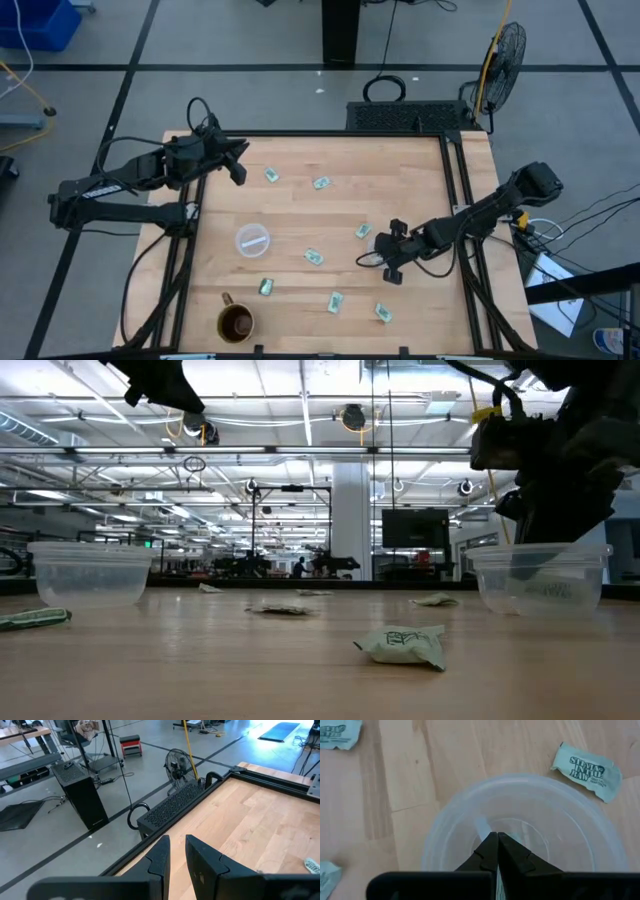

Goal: Pick and place Stevia / Truvia into bins
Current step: Put the light green stevia packet into the right transparent container, then put the light green stevia packet into the left transparent container

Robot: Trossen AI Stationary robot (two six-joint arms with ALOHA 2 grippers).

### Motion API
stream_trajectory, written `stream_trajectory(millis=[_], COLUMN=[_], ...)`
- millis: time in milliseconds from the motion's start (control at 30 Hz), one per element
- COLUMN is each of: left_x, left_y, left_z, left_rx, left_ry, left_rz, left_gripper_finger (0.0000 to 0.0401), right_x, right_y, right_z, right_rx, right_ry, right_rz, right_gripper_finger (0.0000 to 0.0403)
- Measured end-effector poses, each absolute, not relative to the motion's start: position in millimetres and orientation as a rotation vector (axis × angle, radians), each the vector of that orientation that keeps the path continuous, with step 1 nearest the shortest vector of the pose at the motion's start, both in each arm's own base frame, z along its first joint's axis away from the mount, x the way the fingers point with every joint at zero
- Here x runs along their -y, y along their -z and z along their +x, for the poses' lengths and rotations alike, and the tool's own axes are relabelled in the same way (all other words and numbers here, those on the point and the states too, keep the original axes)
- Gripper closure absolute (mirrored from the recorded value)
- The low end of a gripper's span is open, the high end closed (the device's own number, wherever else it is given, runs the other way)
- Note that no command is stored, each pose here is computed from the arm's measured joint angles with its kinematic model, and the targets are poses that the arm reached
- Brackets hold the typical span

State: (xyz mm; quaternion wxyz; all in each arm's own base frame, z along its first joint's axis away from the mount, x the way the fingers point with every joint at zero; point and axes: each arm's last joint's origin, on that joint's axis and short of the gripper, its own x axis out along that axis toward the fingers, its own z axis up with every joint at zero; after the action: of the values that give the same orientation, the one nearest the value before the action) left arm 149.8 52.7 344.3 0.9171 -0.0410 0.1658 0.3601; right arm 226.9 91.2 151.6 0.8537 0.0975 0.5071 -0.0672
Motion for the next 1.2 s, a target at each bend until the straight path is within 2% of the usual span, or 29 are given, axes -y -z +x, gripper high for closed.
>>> stream_trajectory(millis=[400,667,833,933,1033,1200], left_x=[-52.7,-52.7,-54.1,-60.8,-75.2,-109.5], left_y=[-344.2,-344.2,-342.2,-335.8,-321.1,-283.1], left_z=[149.8,149.8,153.2,161.2,171.3,184.5], left_rx=[-0.341,-0.341,-0.355,-0.4,-0.501,-0.736], left_ry=[-0.741,-0.742,-0.745,-0.765,-0.774,-0.774], left_rz=[-0.085,-0.085,-0.084,-0.088,-0.139,-0.347], left_gripper_finger=[0.0334,0.0334,0.0334,0.0334,0.0334,0.0334], right_x=[-86.3,-82.4,-74.8,-68.1,-60.6,-49.5], right_y=[-150.9,-196.2,-231.8,-249.9,-263.7,-271.5], right_z=[229.1,215.2,199.9,194.3,192.0,192.8], right_rx=[-1.067,-0.901,-0.708,-0.554,-0.434,-0.37], right_ry=[0.152,0.038,-0.053,0.01,0.165,0.38], right_rz=[0.197,0.284,0.151,-0.03,-0.203,-0.251], right_gripper_finger=[0.0343,0.0326,0.0334,0.034,0.0343,0.0344])
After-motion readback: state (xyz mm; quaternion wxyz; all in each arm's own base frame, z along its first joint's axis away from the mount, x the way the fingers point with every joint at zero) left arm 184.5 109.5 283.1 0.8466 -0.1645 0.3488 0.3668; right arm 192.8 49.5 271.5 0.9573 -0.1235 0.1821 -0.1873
